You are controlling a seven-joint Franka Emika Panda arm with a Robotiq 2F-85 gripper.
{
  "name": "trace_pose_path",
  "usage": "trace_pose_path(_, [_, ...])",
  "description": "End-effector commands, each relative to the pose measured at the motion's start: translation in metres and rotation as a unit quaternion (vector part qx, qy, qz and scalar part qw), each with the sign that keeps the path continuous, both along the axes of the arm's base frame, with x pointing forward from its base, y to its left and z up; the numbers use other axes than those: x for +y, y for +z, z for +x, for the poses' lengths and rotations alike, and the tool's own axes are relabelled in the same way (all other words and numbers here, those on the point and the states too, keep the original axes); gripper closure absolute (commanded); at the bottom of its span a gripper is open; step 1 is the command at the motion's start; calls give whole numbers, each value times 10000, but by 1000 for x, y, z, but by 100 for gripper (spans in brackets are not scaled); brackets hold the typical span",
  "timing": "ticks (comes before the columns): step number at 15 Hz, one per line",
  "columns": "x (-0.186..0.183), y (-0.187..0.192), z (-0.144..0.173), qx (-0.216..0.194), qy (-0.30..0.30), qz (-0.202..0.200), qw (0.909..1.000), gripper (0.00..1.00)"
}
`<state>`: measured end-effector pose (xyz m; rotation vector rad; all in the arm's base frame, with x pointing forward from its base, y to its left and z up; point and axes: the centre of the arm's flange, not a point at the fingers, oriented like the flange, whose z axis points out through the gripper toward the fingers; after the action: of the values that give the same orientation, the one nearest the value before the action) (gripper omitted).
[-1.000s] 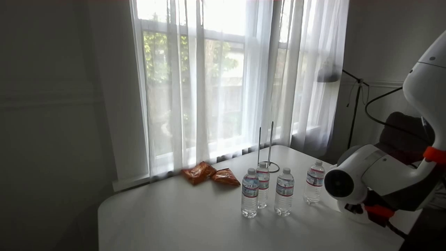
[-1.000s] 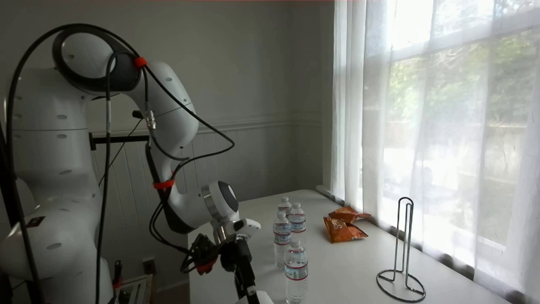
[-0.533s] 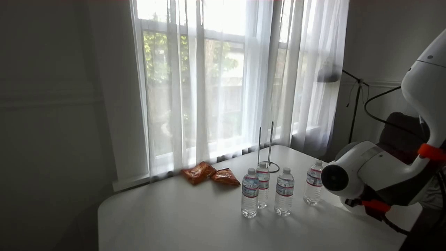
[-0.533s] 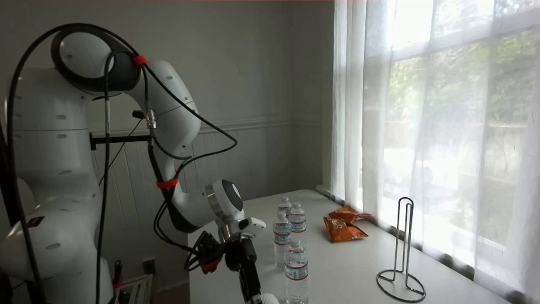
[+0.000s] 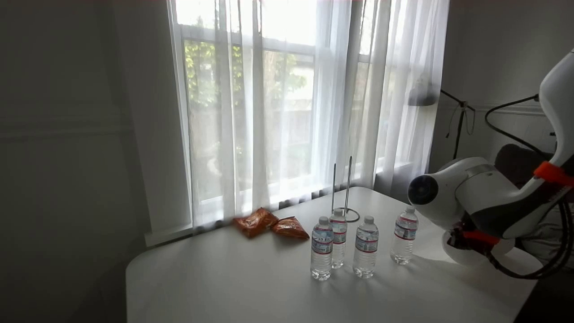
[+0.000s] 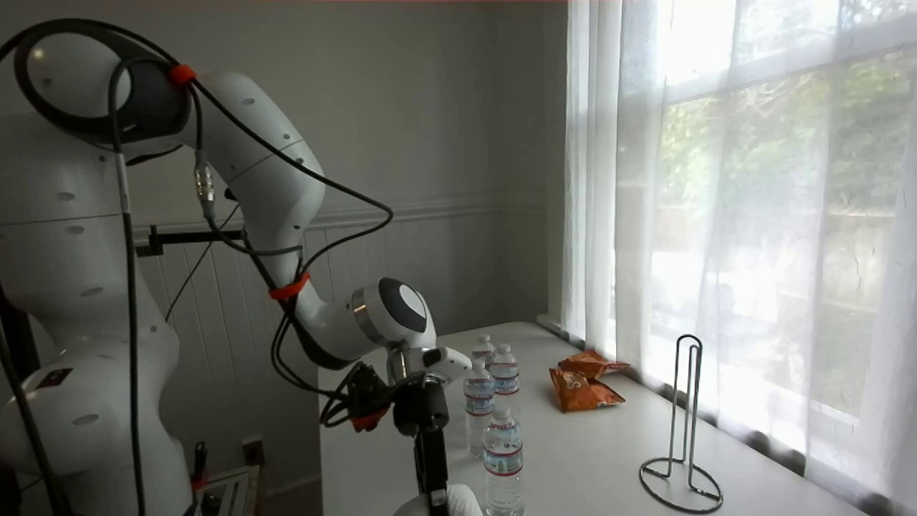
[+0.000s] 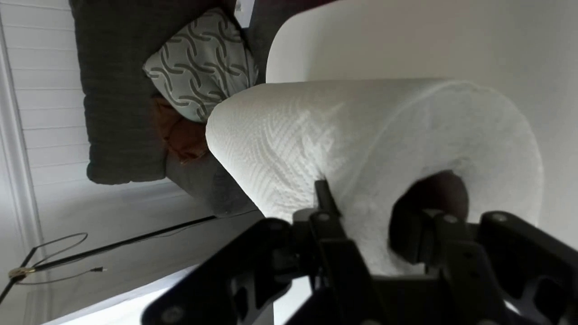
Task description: Set the paper towel roll upright
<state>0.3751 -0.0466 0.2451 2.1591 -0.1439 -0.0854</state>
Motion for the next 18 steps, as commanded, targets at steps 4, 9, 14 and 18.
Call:
trace_pose_path(4, [-15, 69, -1, 122, -339, 993, 9944, 94])
trace_pose_path(9, [-10, 109, -8, -53, -350, 1999, 9792, 94])
trace_pose_path(14, [2, 135, -7, -486, -586, 2746, 9586, 94])
trace_pose_path(18, [4, 162, -10, -771, -909, 3449, 9310, 94])
